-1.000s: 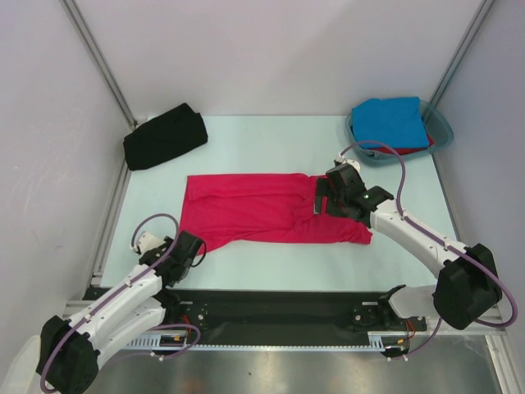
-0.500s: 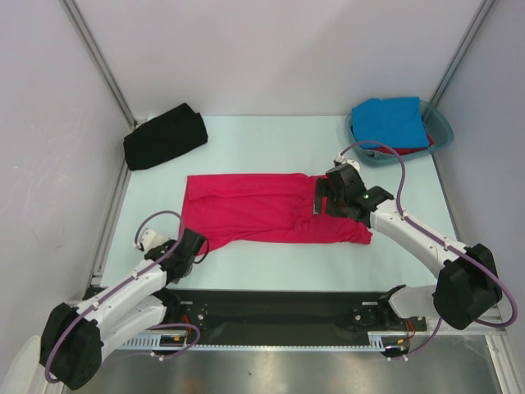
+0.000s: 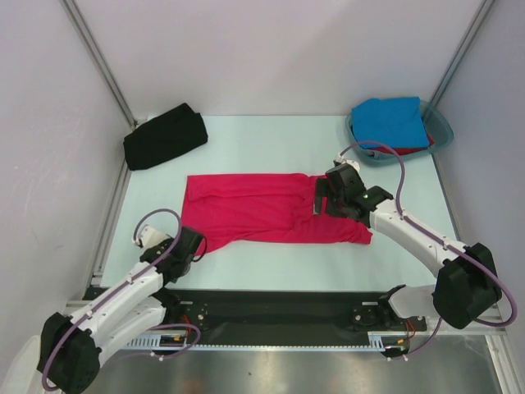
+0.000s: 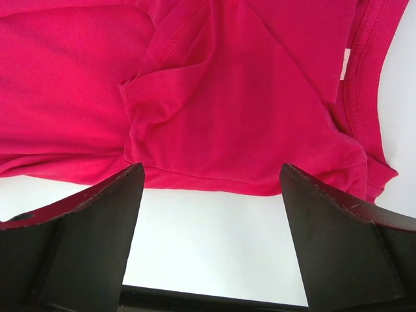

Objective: Fold and stack the t-shirts
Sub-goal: Fold the tshirt

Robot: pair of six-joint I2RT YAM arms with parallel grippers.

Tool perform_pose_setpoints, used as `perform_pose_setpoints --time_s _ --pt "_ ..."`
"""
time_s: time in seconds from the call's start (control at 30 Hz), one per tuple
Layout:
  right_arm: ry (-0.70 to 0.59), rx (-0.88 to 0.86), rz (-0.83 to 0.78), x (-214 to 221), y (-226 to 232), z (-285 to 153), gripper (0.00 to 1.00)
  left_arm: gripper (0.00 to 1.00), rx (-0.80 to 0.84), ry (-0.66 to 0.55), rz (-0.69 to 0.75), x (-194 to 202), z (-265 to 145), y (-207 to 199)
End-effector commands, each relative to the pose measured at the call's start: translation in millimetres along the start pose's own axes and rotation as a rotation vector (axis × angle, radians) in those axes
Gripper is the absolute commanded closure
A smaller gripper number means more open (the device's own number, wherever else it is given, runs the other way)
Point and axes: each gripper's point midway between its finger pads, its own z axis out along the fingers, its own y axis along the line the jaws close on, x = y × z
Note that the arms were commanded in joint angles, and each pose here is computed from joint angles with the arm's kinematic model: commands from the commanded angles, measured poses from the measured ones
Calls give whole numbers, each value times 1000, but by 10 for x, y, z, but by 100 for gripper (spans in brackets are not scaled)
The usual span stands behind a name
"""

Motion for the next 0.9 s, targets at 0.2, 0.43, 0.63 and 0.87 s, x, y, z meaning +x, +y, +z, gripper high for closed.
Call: perform_pose_setpoints --time_s 0.2,0.43,0.63,0.87 --pt "-17 -9 15 -85 50 16 10 100 74 -91 32 -434 -286 -400" --pt "-17 5 17 -99 33 10 10 99 53 -109 44 -512 -233 -479" --pt "-17 14 17 -130 41 16 10 100 52 -113 39 -612 -114 -549" --pt "-19 19 25 -168 61 30 10 100 67 -131 51 -772 -31 -694"
